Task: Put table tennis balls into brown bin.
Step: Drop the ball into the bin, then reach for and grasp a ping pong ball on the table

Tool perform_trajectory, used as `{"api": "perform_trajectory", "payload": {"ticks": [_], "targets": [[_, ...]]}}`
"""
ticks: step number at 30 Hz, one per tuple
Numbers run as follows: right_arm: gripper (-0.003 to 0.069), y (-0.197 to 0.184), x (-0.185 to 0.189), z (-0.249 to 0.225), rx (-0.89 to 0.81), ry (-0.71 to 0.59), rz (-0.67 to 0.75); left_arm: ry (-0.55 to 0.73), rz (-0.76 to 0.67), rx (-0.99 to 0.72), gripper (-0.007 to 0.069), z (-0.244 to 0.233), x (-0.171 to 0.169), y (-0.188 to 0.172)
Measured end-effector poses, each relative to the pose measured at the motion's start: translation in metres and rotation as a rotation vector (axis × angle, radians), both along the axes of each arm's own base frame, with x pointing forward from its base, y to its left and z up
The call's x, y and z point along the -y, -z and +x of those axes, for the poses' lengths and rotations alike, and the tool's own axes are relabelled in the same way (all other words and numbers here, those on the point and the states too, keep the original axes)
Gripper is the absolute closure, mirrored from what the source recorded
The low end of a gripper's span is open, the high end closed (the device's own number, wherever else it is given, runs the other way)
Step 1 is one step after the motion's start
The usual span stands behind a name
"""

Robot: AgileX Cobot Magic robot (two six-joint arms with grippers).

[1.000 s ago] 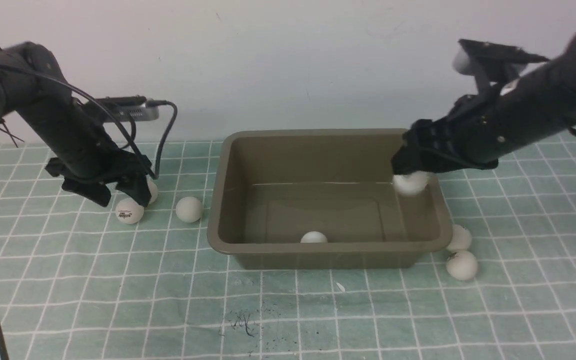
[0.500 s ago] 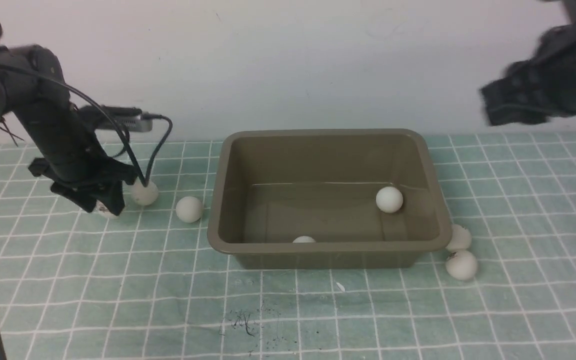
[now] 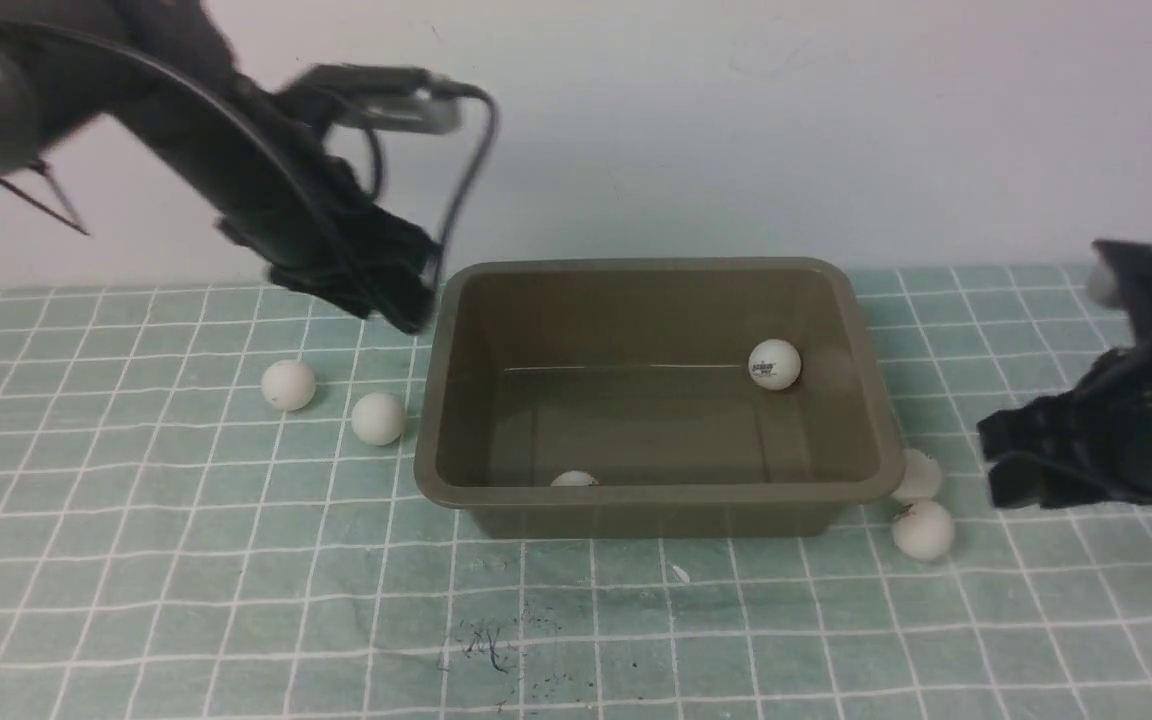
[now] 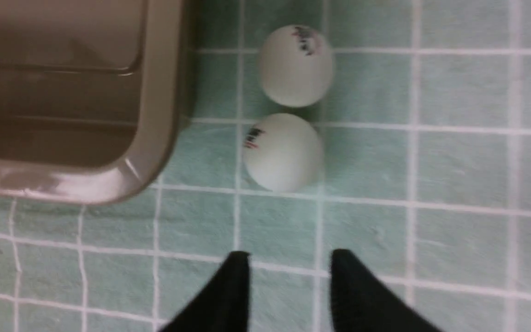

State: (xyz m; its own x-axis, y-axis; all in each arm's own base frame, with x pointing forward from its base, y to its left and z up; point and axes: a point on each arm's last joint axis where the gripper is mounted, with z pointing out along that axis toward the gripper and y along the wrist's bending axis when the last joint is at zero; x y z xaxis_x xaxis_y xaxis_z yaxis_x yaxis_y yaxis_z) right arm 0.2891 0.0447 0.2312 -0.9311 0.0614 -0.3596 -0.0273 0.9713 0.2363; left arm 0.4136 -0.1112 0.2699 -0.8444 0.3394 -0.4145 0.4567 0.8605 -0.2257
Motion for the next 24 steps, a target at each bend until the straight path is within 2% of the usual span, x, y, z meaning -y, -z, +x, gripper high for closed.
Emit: {"api": "perform_trajectory", "payload": {"ticks": [1, 2, 4, 8, 10, 13, 15, 16, 17, 18, 19, 21, 24], "targets": [[0.0291, 0.009, -0.002, 0.006, -0.010, 0.009, 0.013, 0.025, 0.002, -0.002, 0.0239, 0.001, 0.017, 0.010], [0.0281, 0.011, -0.002, 0.007, -0.011, 0.011, 0.014, 0.032, 0.003, -0.003, 0.0230, 0.002, 0.019, 0.012], [0.0163, 0.031, -0.002, 0.018, -0.034, 0.025, 0.010, 0.067, 0.010, -0.009, 0.0087, 0.002, 0.038, 0.027], [0.0085, 0.057, -0.002, 0.029, -0.057, 0.027, -0.005, 0.064, 0.016, -0.002, -0.0041, 0.002, 0.049, 0.031], [0.0080, 0.066, -0.003, 0.032, -0.062, 0.031, -0.005, 0.030, 0.025, 0.016, -0.0043, 0.005, 0.045, 0.023], [0.0090, 0.079, -0.005, 0.036, -0.074, 0.030, 0.004, -0.048, 0.052, 0.048, 0.0041, 0.011, 0.029, 0.001], [0.0127, 0.087, -0.006, 0.039, -0.081, 0.032, 0.016, -0.112, 0.091, 0.079, 0.0203, 0.015, 0.006, -0.021], [0.0162, 0.088, -0.006, 0.039, -0.083, 0.031, 0.018, -0.128, 0.102, 0.087, 0.0241, 0.016, -0.001, -0.027], [0.0223, 0.089, -0.007, 0.040, -0.081, 0.026, 0.023, -0.160, 0.124, 0.095, 0.0365, 0.018, -0.016, -0.036], [0.0236, 0.089, -0.007, 0.040, -0.081, 0.025, 0.022, -0.170, 0.132, 0.103, 0.0407, 0.019, -0.021, -0.040], [0.0312, 0.089, -0.007, 0.040, -0.080, 0.017, 0.024, -0.206, 0.148, 0.102, 0.0521, 0.020, -0.039, -0.044], [0.0296, 0.087, -0.008, 0.038, -0.091, 0.000, 0.026, -0.264, 0.162, 0.087, 0.0598, 0.022, -0.067, -0.046], [0.0296, 0.069, -0.009, 0.030, -0.095, -0.035, 0.036, -0.325, 0.171, 0.053, 0.0625, 0.025, -0.096, -0.041]]}}
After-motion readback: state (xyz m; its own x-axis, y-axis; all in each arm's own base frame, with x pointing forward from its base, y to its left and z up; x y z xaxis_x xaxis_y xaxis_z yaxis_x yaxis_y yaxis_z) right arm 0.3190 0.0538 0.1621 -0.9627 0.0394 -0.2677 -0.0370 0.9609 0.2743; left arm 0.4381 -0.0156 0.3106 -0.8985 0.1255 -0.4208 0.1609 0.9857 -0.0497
